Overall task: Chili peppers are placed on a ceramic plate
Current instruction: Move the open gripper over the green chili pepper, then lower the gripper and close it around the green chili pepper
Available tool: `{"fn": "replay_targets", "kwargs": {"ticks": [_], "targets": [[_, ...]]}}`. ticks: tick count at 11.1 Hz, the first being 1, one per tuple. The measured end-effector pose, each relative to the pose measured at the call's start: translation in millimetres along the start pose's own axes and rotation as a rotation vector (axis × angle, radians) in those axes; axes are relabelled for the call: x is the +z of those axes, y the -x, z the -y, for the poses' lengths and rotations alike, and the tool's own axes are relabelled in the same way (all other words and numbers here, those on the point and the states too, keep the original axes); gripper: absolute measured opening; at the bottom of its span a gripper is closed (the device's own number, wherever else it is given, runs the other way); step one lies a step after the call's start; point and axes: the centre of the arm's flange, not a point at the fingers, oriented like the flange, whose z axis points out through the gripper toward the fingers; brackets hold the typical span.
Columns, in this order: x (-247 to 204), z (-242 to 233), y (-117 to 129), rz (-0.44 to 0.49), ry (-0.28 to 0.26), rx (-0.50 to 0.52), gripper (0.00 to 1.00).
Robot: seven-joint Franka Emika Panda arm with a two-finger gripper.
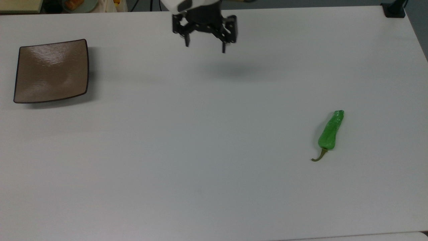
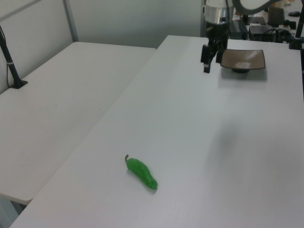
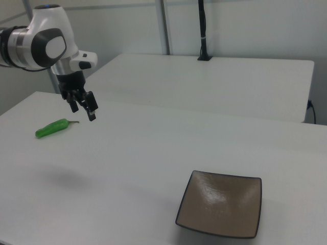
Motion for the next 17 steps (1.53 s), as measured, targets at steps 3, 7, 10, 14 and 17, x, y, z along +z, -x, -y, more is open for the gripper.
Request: {"fn": "replay_targets", "kwargs": {"ticks": [3,7,10,14,17], "targets": [[17,58,3,-0.005,-0.028,0.074,1.0],[23,132,2,-0.048,-0.096,0.176,1.0],[34,187,4,-0.087,-0.175,0.256,1.0],[67,240,0,-0.129,-0.29,0.364,1.0],[99,273,-5,-0.179,-0.352,0.42,1.0]]}}
